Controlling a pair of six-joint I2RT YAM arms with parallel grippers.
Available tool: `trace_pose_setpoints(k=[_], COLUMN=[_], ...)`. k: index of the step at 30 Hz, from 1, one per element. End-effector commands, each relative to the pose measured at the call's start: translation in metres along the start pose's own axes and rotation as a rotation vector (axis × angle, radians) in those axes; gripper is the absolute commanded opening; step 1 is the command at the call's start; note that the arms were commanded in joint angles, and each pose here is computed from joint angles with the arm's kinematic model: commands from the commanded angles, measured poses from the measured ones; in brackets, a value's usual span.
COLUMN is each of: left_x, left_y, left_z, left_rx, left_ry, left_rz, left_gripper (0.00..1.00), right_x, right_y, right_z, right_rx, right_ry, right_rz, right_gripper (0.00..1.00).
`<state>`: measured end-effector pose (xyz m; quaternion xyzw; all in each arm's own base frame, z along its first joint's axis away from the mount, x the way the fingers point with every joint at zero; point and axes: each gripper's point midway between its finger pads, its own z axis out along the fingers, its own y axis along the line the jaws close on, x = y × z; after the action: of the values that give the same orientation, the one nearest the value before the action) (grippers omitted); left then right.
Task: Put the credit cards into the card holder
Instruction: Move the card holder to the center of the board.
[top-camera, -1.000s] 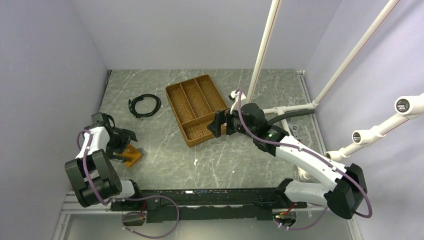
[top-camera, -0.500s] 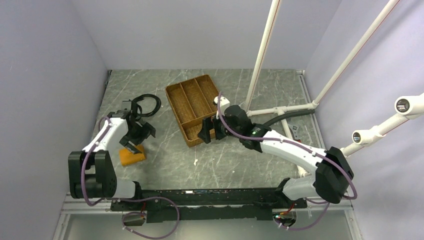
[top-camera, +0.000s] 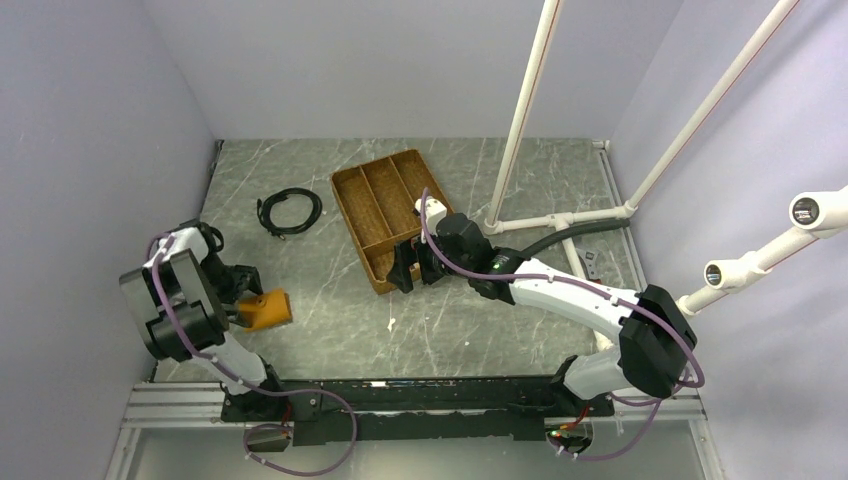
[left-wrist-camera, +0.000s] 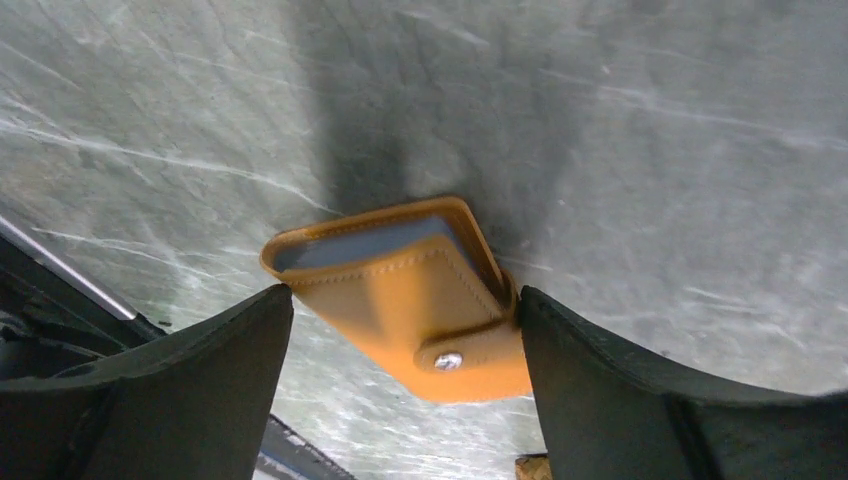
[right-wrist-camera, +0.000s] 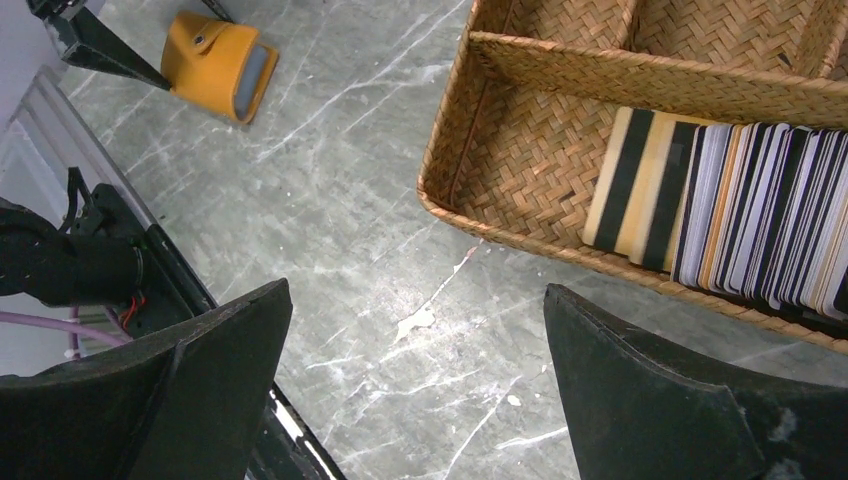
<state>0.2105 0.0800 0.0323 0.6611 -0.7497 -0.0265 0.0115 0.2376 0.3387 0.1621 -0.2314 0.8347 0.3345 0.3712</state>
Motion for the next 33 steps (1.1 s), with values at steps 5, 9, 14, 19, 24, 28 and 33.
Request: trace_pose_setpoints(k=[5, 9, 14, 19, 24, 28, 33], left_x=[0.039, 0.079, 0.137, 0.182, 0.190, 0.183, 0.153], left_y=[-0.011, -0.018, -0.022, -0.042, -0.053, -0.049, -0.028], left_z=[0.013, 0.021, 0.026, 0.013, -0.032, -0.074, -0.078], left_rx=[-0.095, -0.123, -0.116, 0.035, 0.310, 0.471, 0.432], left_ry=[-0.020, -0.080, -0.133, -0.197, -0.243, -0.312, -0.270], left_rz=[0.161, 0.354, 0.595, 0.928, 1.108, 1.114, 0.943], left_gripper=[0.80, 0.69, 0.65, 0.68, 0.87, 0.99, 0.83], right_x=[-0.023, -0.021, -0.020, -0.008, 0.014, 0.031, 0.044], right_y=[0.007, 0.003, -0.001, -0.006, 0.011, 0.027, 0.043], right_z=[-0.003, 0.000, 0.002, 0.006, 0.016, 0.037, 0.076], right_rx=[-0.008, 0.014, 0.030, 0.040, -0.095, -0.147, -0.096], right_ry=[-0.075, -0.062, -0.060, -0.052, -0.026, 0.027, 0.071], right_rz=[-0.015, -0.019, -0.015, 0.025, 0.059, 0.075, 0.036], right_gripper=[1.00, 1.00, 1.00, 1.00, 0.90, 0.75, 0.68])
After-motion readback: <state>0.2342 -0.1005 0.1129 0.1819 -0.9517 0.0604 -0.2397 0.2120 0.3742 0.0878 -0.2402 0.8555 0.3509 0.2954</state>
